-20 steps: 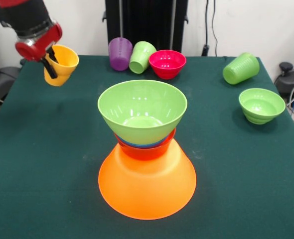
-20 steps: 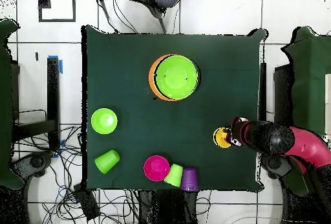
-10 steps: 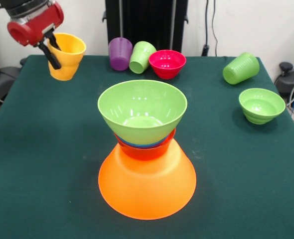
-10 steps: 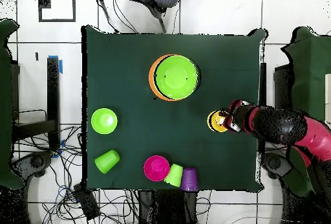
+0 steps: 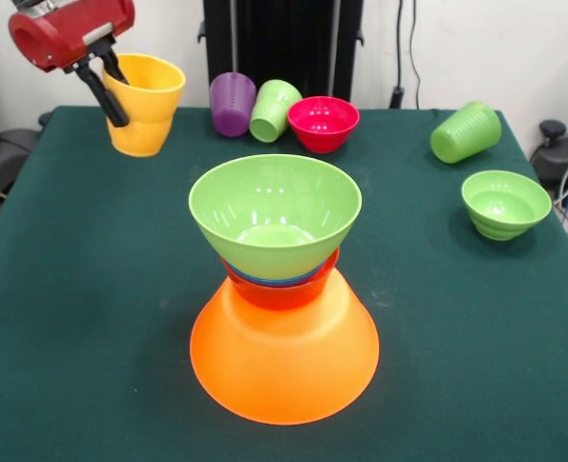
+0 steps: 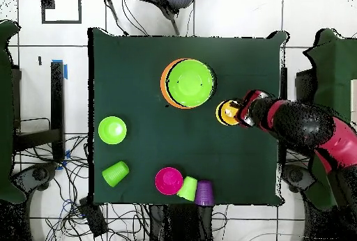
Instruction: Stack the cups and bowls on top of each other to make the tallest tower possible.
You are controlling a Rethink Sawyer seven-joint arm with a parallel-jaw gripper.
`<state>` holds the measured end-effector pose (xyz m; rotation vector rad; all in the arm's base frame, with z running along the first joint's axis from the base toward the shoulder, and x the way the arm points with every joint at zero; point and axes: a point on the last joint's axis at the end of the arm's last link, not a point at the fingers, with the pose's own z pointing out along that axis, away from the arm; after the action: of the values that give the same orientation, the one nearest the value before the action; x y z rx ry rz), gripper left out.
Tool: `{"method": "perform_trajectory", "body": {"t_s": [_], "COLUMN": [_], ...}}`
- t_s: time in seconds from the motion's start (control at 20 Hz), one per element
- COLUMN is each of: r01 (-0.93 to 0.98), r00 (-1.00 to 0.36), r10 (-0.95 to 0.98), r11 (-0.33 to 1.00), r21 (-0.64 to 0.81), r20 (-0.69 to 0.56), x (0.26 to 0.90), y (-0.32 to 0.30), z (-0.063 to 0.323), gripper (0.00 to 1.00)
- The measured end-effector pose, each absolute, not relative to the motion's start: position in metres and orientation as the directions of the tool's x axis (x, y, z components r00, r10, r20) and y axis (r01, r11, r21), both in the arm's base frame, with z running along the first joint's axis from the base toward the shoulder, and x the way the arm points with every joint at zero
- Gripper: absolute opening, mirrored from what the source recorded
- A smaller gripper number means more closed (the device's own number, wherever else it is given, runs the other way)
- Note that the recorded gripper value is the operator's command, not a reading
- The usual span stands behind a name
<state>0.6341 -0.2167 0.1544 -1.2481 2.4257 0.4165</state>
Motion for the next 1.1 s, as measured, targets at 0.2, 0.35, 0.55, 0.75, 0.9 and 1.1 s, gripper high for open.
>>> {"method": "perform_trajectory", "body": {"t_s": [0.2,0.35,0.55,0.75,0.9,1.1], "r01": [-0.795,-0.776,-0.751,-0.745,-0.752,-0.754], "r00": [-0.546,-0.552,-0.554,-0.543,-0.536,-0.54], "r10": [-0.669,-0.644,-0.624,-0.629,-0.633,-0.626], "r11": [0.604,0.629,0.661,0.666,0.659,0.657], "r21": [0.061,0.043,0.007,-0.027,-0.024,-0.009], "r20": [-0.504,-0.53,-0.55,-0.556,-0.559,-0.563], "x": [0.655,0.666,0.677,0.688,0.692,0.694], "y": [-0.203,-0.197,-0.19,-0.171,-0.158,-0.147], "z": [0.166,0.172,0.174,0.172,0.174,0.175], "gripper": [0.0,0.0,0.0,0.0,0.0,0.0]}}
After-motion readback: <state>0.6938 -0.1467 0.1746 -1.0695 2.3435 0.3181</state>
